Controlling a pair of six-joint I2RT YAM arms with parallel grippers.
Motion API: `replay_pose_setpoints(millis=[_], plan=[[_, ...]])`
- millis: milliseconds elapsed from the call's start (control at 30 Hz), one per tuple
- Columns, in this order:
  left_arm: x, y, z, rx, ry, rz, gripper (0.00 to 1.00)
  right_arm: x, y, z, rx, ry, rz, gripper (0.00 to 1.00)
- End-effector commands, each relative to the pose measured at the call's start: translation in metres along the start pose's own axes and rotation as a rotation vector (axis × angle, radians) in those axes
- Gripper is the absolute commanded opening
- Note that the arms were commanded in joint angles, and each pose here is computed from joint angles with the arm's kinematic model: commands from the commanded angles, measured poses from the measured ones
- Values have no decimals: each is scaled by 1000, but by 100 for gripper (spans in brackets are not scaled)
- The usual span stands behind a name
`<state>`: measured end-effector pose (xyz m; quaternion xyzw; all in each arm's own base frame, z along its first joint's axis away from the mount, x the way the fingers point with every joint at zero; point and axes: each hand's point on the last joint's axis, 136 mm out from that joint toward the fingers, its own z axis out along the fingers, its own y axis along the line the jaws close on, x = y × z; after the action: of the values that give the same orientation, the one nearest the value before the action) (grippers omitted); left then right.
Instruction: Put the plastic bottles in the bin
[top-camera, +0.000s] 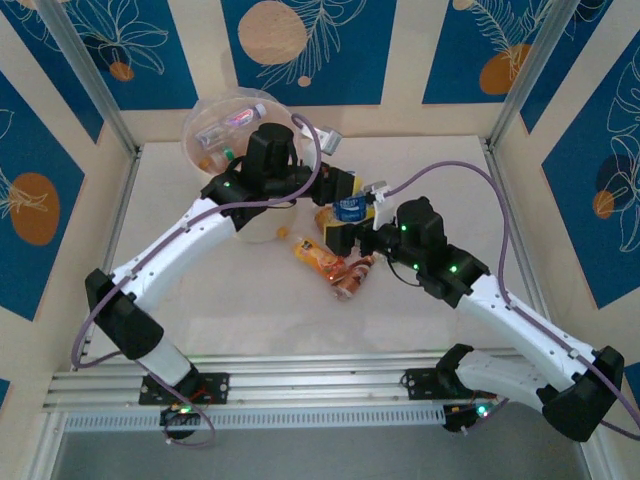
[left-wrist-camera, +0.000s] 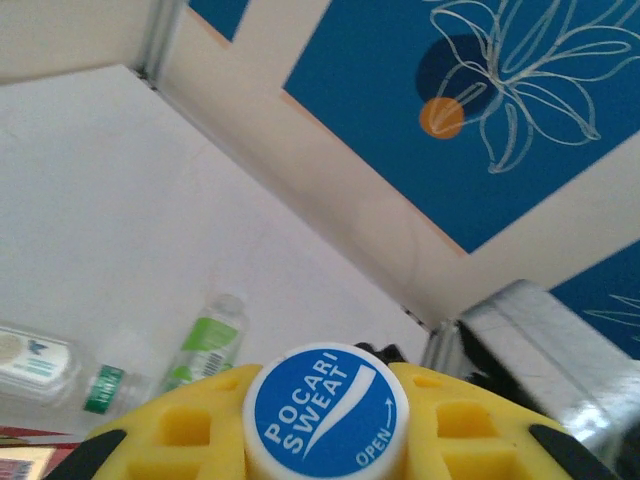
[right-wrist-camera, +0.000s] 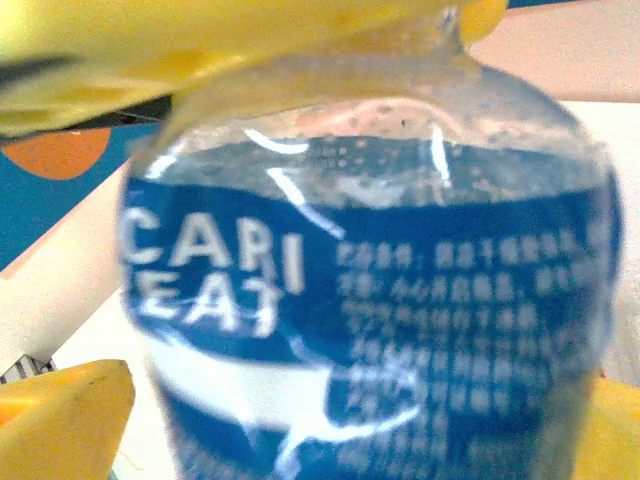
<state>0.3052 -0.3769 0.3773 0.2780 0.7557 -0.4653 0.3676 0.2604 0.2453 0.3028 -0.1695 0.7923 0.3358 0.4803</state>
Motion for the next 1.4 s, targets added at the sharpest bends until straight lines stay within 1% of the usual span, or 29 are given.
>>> replay_pose_setpoints(millis=[0,200,300,467,633,700,800,967,1133,1367], plan=[[-42,-10,-36,-81,-129,112,10,-14,0,-12,37,-29,-11,99],[-104,6,-90,-297,-248,277,7,-14,-8,-26,87,-41,19,99],[-135,18,-121,-391,-334,318,7,-10,-15,-32,123,-36,38,99],[-172,56,-165,-604,-471,332,6,-3,-22,-37,158,-22,61,99],[-191,99,-190,-764,-569,300,6,0,-22,-38,162,-9,64,99],[-196,115,-193,-786,-600,275,6,2,-24,-38,168,-3,65,99],[-202,139,-187,-822,-620,265,6,2,-25,-38,177,0,68,99],[-198,177,-166,-863,-582,241,6,4,-30,-43,207,3,79,99],[-192,203,-148,-879,-559,238,6,5,-35,-46,234,2,81,99],[-168,238,-127,-911,-520,205,6,10,-40,-50,259,3,86,99]])
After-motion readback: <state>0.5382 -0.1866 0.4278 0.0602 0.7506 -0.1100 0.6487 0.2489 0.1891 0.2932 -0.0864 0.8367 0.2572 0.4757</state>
